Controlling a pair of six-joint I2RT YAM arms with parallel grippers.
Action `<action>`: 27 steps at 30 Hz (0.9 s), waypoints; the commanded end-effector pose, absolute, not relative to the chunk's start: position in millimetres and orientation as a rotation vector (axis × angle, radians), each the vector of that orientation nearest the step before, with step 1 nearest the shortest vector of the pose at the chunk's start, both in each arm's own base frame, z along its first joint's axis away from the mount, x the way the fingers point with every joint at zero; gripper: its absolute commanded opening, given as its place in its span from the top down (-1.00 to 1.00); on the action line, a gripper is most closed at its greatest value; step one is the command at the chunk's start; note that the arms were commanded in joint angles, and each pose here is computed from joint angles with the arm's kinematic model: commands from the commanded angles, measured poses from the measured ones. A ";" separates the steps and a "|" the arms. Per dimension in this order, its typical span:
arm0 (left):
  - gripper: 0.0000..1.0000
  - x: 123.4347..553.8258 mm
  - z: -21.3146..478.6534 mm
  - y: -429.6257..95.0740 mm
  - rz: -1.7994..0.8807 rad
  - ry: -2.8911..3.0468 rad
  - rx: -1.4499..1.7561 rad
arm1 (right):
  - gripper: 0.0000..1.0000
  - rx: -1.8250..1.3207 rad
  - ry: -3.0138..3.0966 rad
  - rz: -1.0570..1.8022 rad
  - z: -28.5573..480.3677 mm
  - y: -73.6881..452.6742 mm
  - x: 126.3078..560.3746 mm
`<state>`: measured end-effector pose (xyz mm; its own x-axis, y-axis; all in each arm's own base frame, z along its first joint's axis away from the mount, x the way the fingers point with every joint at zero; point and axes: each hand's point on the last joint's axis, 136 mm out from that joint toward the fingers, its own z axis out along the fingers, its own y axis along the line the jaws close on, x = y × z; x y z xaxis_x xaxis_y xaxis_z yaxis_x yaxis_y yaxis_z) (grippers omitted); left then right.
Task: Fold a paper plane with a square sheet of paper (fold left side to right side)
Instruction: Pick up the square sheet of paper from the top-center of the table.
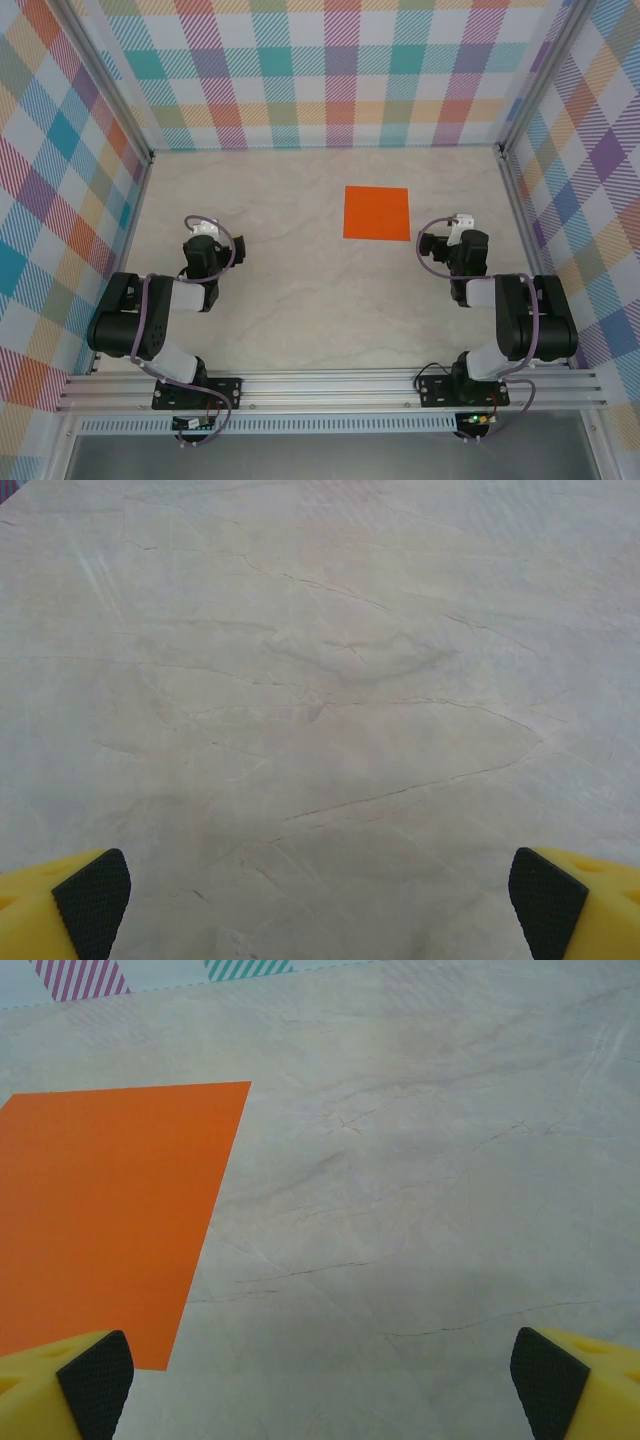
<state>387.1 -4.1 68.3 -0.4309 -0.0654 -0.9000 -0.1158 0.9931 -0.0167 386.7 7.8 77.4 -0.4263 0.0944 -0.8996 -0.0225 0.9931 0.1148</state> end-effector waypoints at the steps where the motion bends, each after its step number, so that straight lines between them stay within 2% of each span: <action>1: -1.00 396.3 80.5 -2.9 0.052 1.971 -0.145 | -0.99 0.029 1.955 0.145 91.0 12.3 395.2; 21: -1.00 396.3 81.1 -3.0 0.051 1.968 -0.145 | -1.00 0.028 1.956 0.147 91.3 12.9 395.6; 27: -1.00 386.5 107.6 6.2 0.083 1.975 -0.210 | -1.00 0.080 1.971 0.112 97.5 4.5 396.8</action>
<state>382.9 0.9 73.2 -0.4375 -0.0743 -0.8962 -0.1444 0.9895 -0.0116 387.9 6.5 77.8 -0.4309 0.0952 -0.8974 -0.0150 0.9935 0.1126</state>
